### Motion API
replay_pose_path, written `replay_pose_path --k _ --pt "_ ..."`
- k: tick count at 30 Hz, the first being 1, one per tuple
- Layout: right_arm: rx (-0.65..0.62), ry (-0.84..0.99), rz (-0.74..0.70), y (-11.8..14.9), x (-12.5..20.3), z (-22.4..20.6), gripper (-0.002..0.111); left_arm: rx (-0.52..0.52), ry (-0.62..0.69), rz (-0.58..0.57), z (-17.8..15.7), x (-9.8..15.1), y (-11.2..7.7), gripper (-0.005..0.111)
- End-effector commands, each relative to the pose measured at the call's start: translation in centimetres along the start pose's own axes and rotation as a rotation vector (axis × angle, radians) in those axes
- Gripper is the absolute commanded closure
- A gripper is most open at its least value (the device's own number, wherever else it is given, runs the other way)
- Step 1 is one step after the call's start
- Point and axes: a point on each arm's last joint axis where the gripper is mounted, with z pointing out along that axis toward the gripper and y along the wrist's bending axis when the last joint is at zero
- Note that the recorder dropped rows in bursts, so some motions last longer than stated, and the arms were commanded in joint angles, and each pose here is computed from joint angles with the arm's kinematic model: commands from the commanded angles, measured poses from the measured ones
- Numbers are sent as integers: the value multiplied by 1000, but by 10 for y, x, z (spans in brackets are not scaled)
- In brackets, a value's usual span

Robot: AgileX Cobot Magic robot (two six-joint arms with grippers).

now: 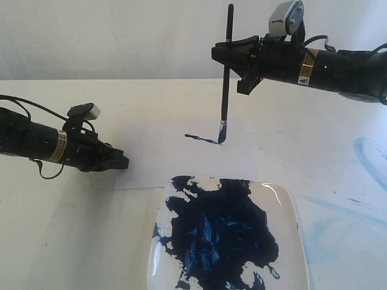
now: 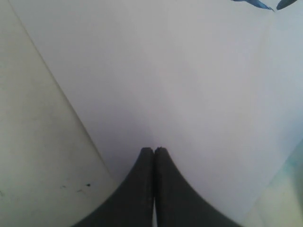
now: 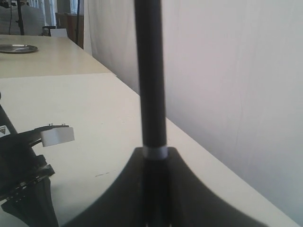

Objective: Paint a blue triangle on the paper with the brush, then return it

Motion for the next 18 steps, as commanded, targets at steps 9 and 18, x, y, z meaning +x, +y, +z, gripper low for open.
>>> replay_pose_path --k 9,18 --pt "-39 -42 29 2 11 0 108 -13 6 16 0 0 1 107" --pt "-45 -46 50 3 10 0 108 -13 6 16 0 0 1 107"
